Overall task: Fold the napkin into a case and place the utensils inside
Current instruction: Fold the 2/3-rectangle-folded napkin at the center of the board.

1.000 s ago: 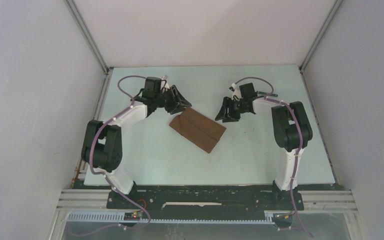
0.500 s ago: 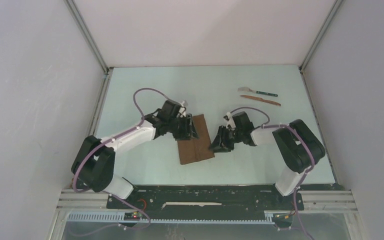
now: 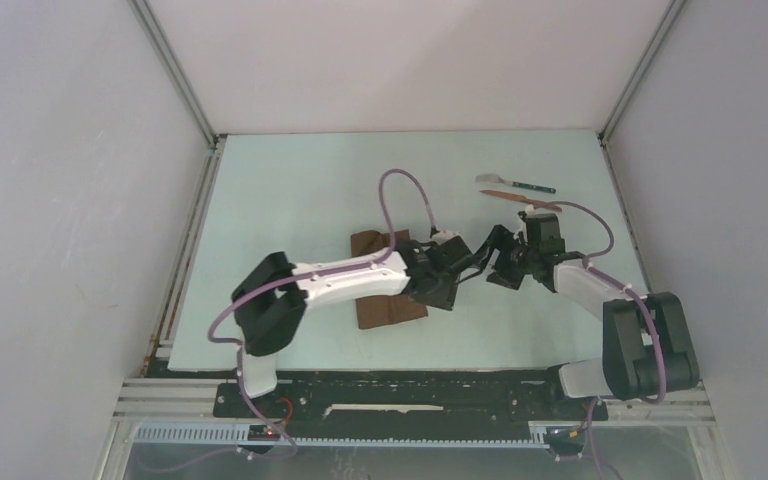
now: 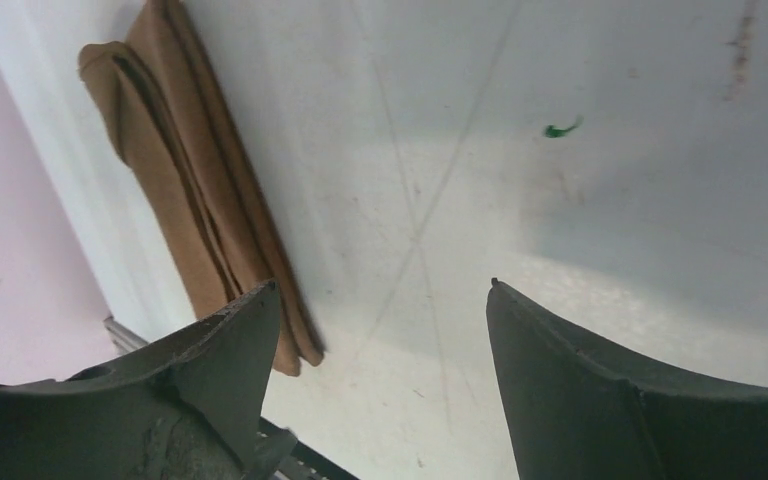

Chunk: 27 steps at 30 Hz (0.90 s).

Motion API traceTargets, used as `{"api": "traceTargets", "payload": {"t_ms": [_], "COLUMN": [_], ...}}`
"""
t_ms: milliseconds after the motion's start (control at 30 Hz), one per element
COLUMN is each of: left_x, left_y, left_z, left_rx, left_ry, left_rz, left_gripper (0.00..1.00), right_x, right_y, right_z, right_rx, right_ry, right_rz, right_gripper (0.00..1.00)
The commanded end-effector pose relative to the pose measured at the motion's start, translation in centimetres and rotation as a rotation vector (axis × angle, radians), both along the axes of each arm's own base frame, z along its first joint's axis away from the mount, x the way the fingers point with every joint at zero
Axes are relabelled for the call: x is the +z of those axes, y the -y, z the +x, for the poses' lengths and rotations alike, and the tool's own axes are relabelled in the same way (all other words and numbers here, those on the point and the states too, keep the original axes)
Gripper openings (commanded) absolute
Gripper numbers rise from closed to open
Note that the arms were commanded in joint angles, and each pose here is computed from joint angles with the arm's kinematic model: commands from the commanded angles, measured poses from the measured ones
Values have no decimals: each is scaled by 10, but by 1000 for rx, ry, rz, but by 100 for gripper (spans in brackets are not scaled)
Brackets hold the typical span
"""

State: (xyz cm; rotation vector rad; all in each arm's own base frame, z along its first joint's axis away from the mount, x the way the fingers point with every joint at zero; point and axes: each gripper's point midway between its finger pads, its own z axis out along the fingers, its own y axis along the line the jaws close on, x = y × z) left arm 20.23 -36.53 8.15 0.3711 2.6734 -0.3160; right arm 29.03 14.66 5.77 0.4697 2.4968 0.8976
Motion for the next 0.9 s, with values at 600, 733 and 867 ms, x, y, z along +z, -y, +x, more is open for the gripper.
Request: {"api": "traceTargets", "payload": {"t_ms": [600,733,867], "left_x": [-57,-52,-25], "left_y": [-11,-16,-15], "left_z": [2,4,3], "left_rx": [86,92,81], "left_ry": [-77,-68,-28], "left_rz": [284,281,186], "left_gripper": [43,18,6], "right_x": [-8,-7,3], "right_y": [3,-6,-30], "right_z": [-16,-16,-9], "right_rx": [101,143,215], "right_ry": [42,43,81], "right_rz": [-12,43,168], "right_gripper": [83,87,91]}}
